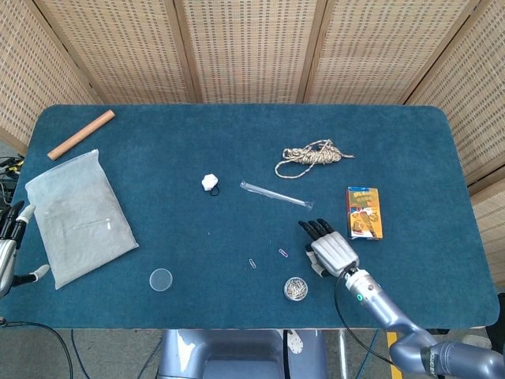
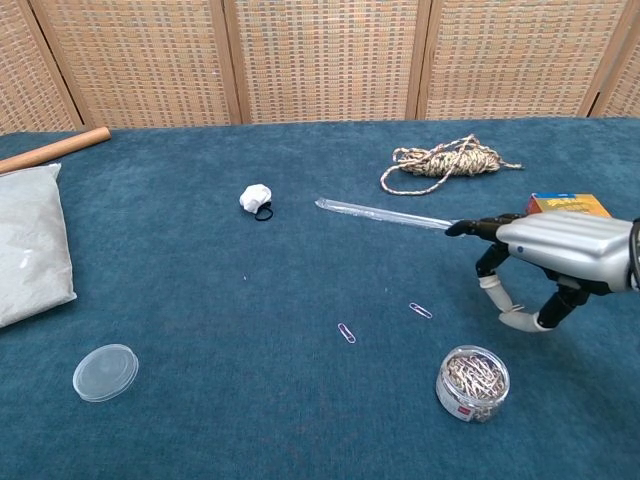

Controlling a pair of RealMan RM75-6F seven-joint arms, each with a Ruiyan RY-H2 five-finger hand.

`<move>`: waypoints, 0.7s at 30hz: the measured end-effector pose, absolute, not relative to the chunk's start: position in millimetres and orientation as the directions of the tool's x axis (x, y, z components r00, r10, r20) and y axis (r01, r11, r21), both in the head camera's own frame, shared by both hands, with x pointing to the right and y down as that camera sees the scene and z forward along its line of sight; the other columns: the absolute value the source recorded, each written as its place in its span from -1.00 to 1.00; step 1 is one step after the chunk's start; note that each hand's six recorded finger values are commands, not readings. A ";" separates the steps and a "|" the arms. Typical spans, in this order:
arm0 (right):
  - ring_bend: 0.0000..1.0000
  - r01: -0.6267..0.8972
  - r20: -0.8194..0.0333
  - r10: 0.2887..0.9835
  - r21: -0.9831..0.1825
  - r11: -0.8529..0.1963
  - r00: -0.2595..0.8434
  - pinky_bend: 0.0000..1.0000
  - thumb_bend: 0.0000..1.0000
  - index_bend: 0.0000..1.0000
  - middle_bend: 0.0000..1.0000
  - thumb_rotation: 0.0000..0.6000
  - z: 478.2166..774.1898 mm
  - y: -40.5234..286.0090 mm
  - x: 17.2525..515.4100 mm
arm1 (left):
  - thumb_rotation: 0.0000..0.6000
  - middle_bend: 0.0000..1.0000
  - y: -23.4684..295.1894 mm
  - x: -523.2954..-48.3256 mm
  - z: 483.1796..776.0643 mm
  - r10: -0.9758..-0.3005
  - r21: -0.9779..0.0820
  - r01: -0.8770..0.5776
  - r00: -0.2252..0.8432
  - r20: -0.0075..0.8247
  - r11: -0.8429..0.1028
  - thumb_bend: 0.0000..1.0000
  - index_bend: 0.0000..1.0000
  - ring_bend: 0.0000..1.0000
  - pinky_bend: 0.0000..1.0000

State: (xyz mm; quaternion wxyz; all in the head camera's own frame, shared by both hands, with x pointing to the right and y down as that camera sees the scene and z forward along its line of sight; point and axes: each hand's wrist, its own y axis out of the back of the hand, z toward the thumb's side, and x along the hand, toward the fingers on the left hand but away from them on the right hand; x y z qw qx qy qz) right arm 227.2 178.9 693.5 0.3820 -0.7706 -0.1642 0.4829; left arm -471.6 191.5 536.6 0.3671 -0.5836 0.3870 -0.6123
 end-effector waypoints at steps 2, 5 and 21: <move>-1.00 -0.105 -0.603 0.614 -0.751 -0.652 0.509 -1.00 -0.01 0.39 -1.00 1.00 682.4 181.0 219.8 | 1.00 -1.00 191.6 -471.2 536.6 -0.901 -0.902 -0.002 -0.048 0.431 -0.431 -1.00 -1.00 -1.00 -1.00; -1.00 -0.087 -0.580 0.591 -0.751 -0.654 0.560 -1.00 -0.01 0.38 -1.00 1.00 664.1 187.1 205.7 | 1.00 -1.00 192.1 -470.3 537.1 -0.900 -0.901 -0.001 -0.044 0.433 -0.433 -1.00 -1.00 -1.00 -1.00; -1.00 -0.129 -0.583 0.501 -0.724 -0.678 0.640 -1.00 -0.01 0.39 -1.00 1.00 656.0 210.6 166.7 | 1.00 -1.00 192.3 -471.3 537.8 -0.899 -0.900 -0.003 -0.043 0.436 -0.437 -1.00 -1.00 -1.00 -1.00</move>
